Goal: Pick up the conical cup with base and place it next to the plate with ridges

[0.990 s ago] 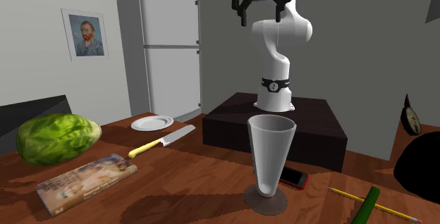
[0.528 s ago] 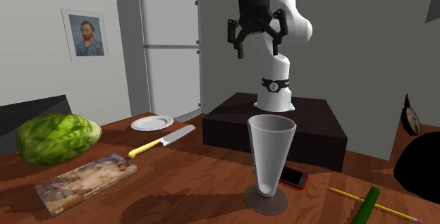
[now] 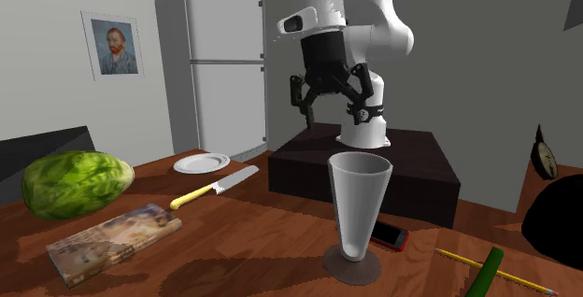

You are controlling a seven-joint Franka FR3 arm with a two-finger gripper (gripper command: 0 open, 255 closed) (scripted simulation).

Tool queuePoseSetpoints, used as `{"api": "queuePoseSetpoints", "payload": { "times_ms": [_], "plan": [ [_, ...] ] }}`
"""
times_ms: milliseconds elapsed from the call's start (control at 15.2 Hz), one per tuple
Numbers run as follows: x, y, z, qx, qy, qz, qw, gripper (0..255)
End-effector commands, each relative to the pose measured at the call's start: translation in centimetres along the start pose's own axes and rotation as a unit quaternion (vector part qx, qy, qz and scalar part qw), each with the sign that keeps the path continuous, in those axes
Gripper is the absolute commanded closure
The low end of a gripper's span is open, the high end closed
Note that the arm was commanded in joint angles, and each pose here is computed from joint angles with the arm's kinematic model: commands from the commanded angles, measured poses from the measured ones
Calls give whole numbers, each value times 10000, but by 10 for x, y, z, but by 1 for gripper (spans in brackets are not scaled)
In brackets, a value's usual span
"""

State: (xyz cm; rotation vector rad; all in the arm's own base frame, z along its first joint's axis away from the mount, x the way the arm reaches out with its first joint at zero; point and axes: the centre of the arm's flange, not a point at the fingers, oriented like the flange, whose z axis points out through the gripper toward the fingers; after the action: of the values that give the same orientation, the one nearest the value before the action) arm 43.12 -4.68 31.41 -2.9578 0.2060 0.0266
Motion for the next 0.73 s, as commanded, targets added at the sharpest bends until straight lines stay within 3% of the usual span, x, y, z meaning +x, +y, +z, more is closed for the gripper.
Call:
{"api": "queuePoseSetpoints", "payload": {
  "times_ms": [0,132,660],
  "plan": [
    [12,6,25,71,13,27,10000,0],
    [20,9,41,126,16,41,9999,0],
    [20,8,81,126,16,41,9999,0]
  ]
}}
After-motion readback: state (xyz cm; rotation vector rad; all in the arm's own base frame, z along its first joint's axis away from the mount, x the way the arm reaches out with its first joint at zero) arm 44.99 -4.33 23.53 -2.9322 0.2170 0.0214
